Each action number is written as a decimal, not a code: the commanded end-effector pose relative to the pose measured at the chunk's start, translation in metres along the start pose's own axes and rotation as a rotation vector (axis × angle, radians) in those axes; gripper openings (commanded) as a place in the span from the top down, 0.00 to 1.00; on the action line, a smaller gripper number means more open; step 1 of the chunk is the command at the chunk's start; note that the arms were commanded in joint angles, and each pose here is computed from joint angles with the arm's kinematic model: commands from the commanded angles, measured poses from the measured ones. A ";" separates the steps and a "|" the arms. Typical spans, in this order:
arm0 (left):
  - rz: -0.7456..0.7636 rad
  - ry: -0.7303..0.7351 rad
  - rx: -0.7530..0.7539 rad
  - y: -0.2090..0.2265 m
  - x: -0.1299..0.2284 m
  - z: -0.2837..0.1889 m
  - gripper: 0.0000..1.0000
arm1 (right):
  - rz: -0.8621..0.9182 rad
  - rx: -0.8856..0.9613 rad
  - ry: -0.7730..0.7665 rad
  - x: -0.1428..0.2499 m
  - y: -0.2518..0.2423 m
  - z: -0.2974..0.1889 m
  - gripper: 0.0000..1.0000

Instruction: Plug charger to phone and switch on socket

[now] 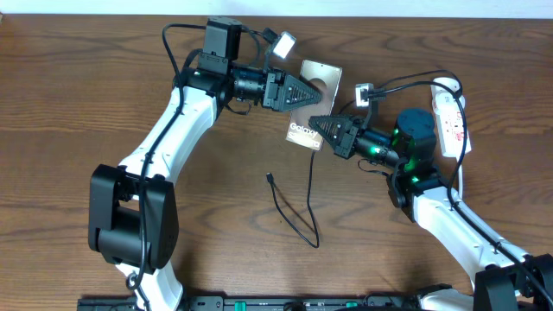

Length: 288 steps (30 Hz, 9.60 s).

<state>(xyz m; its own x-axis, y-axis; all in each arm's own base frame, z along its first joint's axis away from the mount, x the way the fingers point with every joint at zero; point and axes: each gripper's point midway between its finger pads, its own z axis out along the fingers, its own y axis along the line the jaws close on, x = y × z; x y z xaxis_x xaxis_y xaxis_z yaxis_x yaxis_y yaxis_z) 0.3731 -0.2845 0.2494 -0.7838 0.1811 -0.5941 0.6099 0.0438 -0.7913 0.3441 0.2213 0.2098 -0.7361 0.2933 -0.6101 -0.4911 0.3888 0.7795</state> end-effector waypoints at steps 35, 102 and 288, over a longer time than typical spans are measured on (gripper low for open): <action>0.057 0.064 0.192 -0.045 0.007 0.012 0.54 | 0.058 -0.044 -0.089 -0.034 0.009 -0.014 0.99; -0.406 -0.012 -0.791 0.111 0.046 -0.043 0.93 | 0.051 -0.038 0.205 0.035 -0.012 -0.024 0.40; -0.808 -0.061 -1.403 0.183 0.156 -0.182 0.93 | -0.702 0.896 1.217 0.186 -0.104 0.061 0.62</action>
<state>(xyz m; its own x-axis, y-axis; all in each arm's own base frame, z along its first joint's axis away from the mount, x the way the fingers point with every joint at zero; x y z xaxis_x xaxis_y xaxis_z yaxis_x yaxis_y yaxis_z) 0.3819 -0.0708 0.0328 -0.9240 -0.3592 -0.1309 -0.3390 0.9281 -0.1539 0.2770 0.2824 0.0030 -0.6320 -0.7743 0.0318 -0.7692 0.6217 -0.1479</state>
